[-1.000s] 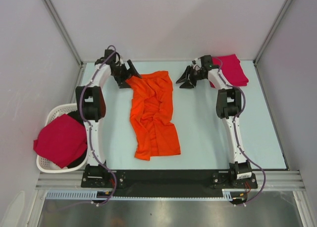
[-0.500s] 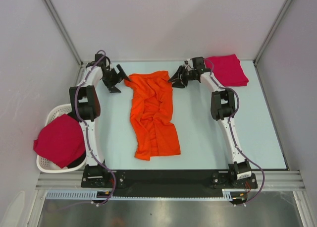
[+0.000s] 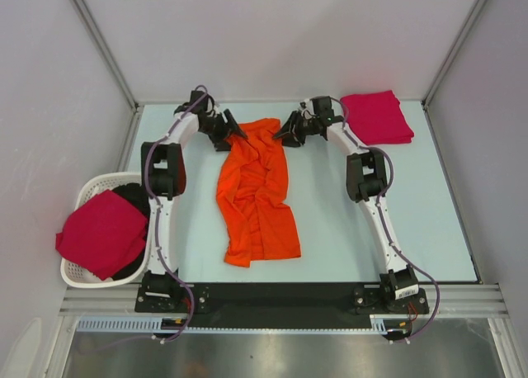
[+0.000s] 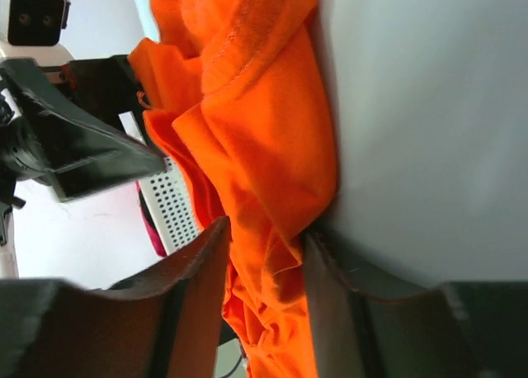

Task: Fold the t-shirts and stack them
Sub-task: Rotate the tshirt 90 degrees

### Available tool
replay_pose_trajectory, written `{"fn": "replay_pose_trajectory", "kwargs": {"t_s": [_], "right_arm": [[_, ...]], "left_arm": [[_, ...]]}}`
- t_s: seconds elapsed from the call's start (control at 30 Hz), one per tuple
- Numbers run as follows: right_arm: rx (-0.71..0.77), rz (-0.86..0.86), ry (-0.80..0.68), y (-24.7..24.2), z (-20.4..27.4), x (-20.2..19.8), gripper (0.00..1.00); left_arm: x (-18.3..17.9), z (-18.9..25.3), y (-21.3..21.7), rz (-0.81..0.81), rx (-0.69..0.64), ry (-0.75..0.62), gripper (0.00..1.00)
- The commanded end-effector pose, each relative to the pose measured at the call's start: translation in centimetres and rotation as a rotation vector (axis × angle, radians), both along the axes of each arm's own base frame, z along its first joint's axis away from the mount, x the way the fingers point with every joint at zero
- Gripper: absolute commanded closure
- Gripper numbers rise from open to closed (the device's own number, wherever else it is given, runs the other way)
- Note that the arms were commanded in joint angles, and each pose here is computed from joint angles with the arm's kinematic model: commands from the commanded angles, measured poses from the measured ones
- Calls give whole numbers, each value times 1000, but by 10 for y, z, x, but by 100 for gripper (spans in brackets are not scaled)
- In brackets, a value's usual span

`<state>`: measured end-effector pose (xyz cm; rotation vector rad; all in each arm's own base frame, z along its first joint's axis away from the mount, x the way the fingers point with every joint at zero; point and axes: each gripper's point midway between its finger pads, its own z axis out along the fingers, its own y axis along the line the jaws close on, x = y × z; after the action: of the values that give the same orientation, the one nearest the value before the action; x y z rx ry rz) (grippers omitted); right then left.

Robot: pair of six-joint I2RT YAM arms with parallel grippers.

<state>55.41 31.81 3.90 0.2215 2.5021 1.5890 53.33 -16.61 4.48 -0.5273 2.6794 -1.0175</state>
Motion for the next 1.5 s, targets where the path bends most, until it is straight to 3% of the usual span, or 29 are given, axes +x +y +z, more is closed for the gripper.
{"fn": "replay_pose_trajectory", "kwargs": {"t_s": [0.0, 0.07, 0.1, 0.3, 0.37, 0.67, 0.77, 0.9, 0.93, 0.97, 1.0, 1.03, 1.07, 1.17, 1.23, 1.37, 1.4, 1.43, 1.47], "right_arm": [[-50, -9, 33, 7, -32, -5, 72], [-54, -8, 35, 8, -33, -6, 94], [-68, -15, 23, 6, -31, -4, 100], [-163, -72, -97, -9, -13, 12, 100], [-180, -109, -181, -14, 13, 26, 100], [-115, -211, -397, -21, 91, 62, 100], [-109, -221, -424, -21, 94, 66, 100], [-145, -250, -394, -23, 71, 71, 100], [-154, -257, -383, -24, 65, 73, 96], [-169, -259, -359, -25, 49, 73, 86], [-190, -262, -328, -27, 37, 71, 71], [-204, -261, -311, -28, 28, 70, 48], [-225, -248, -304, -30, 18, 68, 37], [-242, -200, -261, -32, 5, 53, 24], [-257, -184, -283, -35, 24, 46, 16], [-302, -162, -319, -54, 62, 23, 14], [-324, -132, -299, -59, 57, 8, 14], [-335, -137, -339, -66, 84, 2, 14], [-370, -141, -312, -78, 87, -10, 14]], "left_arm": [[4, -29, -19, 12, -51, 64, 64], [11, -28, -20, 19, -62, 57, 100], [14, -26, -20, 23, -66, 51, 100], [38, 2, -16, 37, -63, -62, 100], [45, 17, -13, 44, -67, -111, 100], [78, 82, -19, 55, -138, -344, 100], [84, 86, -19, 78, -163, -346, 100], [85, 55, -29, 88, -230, -255, 100], [84, 51, -30, 88, -252, -231, 84], [84, 46, -31, 90, -257, -220, 59], [83, 39, -31, 91, -255, -206, 41], [83, 37, -31, 91, -252, -202, 5], [81, 36, -30, 87, -252, -199, 0], [79, 46, -23, 74, -237, -228, 0], [74, 65, -15, 62, -208, -271, 0], [44, 109, -3, 28, -129, -351, 0], [31, 123, 10, 63, -50, -369, 0], [15, 119, 19, 48, 13, -350, 0], [1, 152, 27, 60, 46, -415, 0]]}}
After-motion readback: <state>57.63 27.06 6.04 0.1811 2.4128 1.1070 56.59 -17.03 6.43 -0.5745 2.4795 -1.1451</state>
